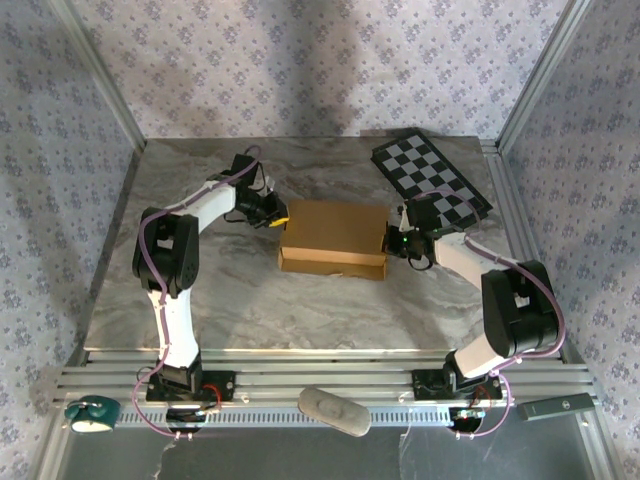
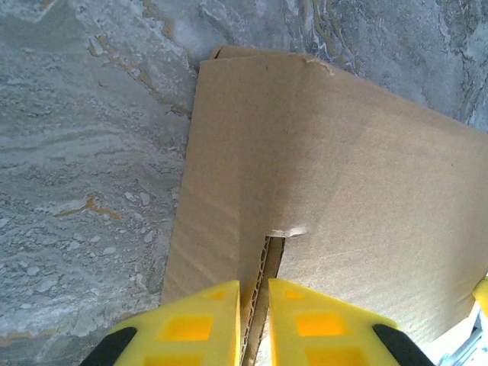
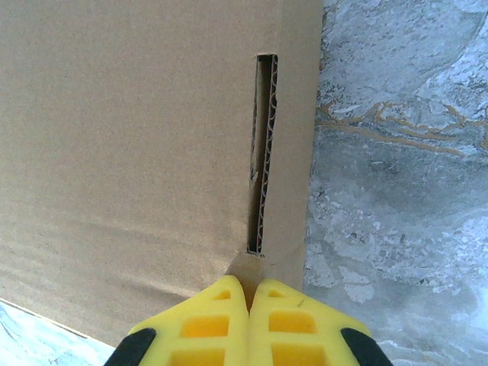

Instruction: Fold the paper box

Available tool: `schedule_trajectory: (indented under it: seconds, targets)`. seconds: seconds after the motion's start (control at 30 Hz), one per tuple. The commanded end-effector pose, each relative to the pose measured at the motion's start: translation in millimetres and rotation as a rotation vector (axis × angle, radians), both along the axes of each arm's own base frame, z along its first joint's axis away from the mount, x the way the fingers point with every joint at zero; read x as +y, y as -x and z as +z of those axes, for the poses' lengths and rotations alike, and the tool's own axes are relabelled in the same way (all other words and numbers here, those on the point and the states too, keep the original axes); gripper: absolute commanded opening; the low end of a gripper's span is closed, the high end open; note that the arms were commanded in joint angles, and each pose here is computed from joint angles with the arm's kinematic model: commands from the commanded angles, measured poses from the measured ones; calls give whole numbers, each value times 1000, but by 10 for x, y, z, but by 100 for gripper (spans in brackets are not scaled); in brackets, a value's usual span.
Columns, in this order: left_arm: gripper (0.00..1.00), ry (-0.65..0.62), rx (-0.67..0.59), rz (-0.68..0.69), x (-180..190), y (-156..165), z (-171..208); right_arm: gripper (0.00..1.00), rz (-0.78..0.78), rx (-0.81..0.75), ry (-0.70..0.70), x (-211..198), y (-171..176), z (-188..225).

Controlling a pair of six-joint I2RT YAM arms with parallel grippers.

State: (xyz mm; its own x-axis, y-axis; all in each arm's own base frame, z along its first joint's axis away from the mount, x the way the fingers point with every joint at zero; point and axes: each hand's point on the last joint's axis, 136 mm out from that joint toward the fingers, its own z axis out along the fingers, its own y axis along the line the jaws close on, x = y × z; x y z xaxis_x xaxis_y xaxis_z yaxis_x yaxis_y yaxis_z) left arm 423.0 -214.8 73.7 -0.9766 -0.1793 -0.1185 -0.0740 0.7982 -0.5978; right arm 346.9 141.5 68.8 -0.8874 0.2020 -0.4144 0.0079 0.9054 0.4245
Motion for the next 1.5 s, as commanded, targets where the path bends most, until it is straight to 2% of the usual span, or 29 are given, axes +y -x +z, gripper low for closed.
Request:
schedule_trajectory:
  seconds: [0.0, 0.2, 0.77, 0.97, 1.47]
  targets:
    - [14, -59, 17, -30, 58, 87, -87, 0, 16, 145, 76, -101, 265, -348]
    - [12, -91, 2, -59, 98, 104, -74, 0, 15, 145, 75, -102, 256, -351]
    - [17, -140, -8, -98, 250, 176, -93, 0, 16, 155, 76, -115, 244, -374]
    - [17, -125, -4, -139, 235, 210, -92, 0, 13, 158, 74, -117, 232, -383]
    - [17, -180, 31, -204, 181, 332, -221, 0, 11, 156, 69, -95, 203, -378]
